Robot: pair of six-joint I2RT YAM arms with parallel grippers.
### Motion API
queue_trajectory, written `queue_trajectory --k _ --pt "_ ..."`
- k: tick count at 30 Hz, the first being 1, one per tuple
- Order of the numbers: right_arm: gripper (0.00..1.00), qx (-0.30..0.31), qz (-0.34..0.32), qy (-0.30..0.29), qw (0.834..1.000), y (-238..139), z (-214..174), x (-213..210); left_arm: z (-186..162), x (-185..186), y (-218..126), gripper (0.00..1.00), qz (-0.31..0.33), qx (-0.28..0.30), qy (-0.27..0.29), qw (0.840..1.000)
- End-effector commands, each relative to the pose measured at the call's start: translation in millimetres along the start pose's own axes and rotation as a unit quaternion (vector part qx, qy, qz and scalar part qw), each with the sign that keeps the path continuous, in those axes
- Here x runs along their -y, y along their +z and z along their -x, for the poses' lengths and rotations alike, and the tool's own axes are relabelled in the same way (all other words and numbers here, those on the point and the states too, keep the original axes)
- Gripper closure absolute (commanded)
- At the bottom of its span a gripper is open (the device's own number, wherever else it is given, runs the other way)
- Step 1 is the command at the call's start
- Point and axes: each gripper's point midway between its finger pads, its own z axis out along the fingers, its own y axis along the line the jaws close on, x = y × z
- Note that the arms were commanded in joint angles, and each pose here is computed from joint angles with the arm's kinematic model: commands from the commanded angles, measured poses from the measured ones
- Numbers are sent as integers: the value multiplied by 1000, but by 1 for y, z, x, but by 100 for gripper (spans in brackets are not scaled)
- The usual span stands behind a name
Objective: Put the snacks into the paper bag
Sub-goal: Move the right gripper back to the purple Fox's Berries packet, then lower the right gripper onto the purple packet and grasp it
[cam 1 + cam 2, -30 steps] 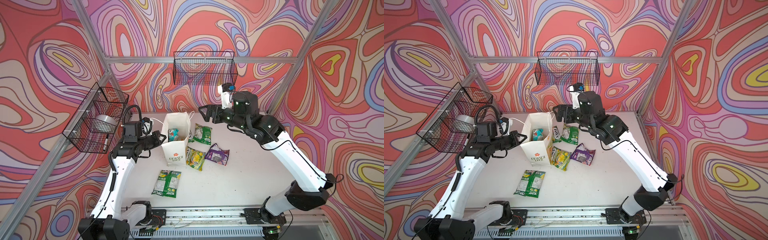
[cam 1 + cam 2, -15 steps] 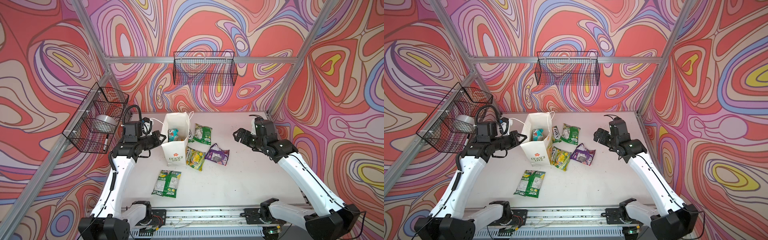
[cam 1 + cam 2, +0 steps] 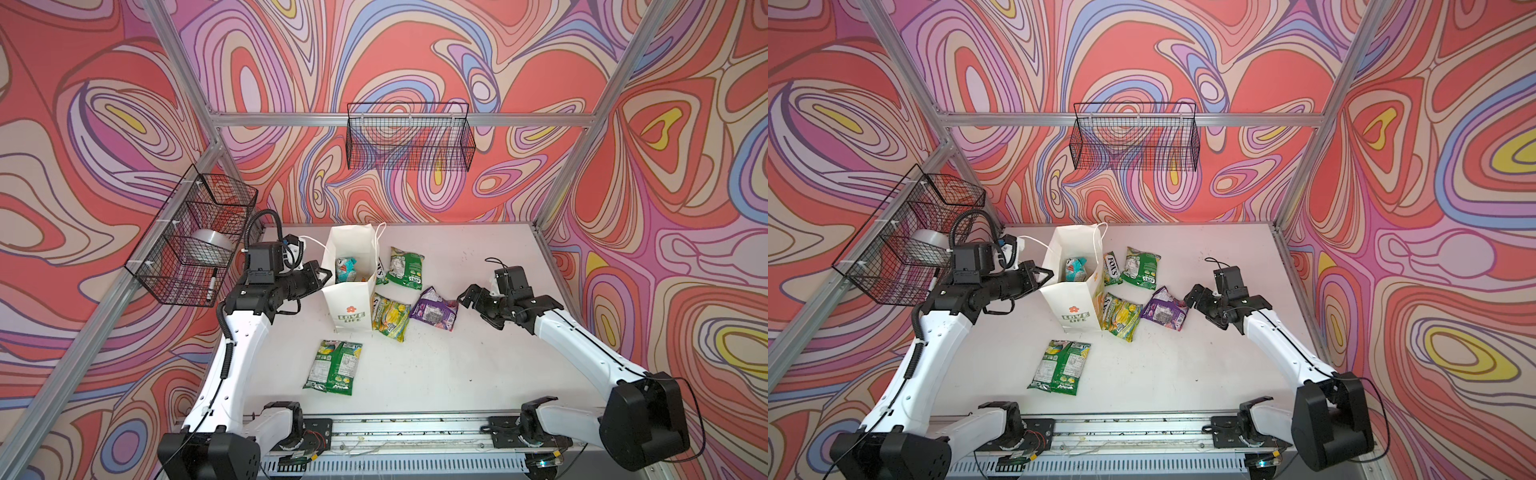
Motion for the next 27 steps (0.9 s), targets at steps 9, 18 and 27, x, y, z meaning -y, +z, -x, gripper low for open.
queue_trajectory --k 9,18,27 --pt "5 -30 49 30 998 30 -8 -6 11 10 -1 100 -25 16 12 999" --pt "9 -51 68 50 995 52 -11 -9 10 11 -1 100 -26 17 13 999" --pt "11 -74 40 36 996 84 -25 -9 10 11 0 100 -30 15 9 999"
